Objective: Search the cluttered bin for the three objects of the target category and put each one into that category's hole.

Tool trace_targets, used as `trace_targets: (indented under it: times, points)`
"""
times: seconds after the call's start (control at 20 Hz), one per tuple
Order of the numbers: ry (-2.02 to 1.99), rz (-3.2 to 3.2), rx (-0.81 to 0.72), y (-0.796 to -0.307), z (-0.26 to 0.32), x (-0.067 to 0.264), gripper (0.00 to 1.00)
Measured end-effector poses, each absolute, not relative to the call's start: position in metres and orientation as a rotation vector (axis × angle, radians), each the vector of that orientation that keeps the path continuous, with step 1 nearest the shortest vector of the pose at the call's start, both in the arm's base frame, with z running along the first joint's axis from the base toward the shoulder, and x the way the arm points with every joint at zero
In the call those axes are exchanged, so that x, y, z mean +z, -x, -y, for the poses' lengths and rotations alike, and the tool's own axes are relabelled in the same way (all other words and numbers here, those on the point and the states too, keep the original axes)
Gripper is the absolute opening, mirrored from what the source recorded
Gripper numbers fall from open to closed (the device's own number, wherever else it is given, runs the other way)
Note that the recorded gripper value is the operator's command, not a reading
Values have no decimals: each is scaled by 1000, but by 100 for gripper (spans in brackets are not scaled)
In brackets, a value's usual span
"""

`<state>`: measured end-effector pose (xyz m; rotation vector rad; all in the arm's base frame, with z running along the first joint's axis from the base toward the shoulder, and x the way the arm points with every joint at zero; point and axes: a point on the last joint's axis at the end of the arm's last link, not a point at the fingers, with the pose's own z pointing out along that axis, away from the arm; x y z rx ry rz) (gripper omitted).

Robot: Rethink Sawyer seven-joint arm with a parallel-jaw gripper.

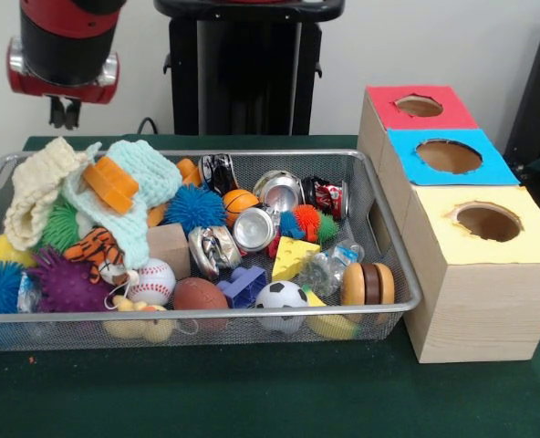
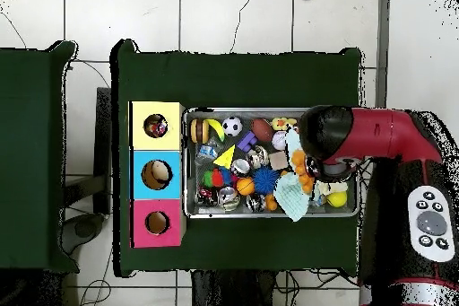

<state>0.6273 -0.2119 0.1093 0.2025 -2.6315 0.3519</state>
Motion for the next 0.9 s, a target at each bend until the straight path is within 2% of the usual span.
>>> trace_targets:
  times: [0.2,0.4,0.6,0.9]
  points:
    - [-173,2646,367,-624,234,111,0]
    - [-146,2686,387,-614,270,94,0]
    - [-122,2751,399,-598,311,61,0]
    - [-102,2783,368,-573,337,12,0]
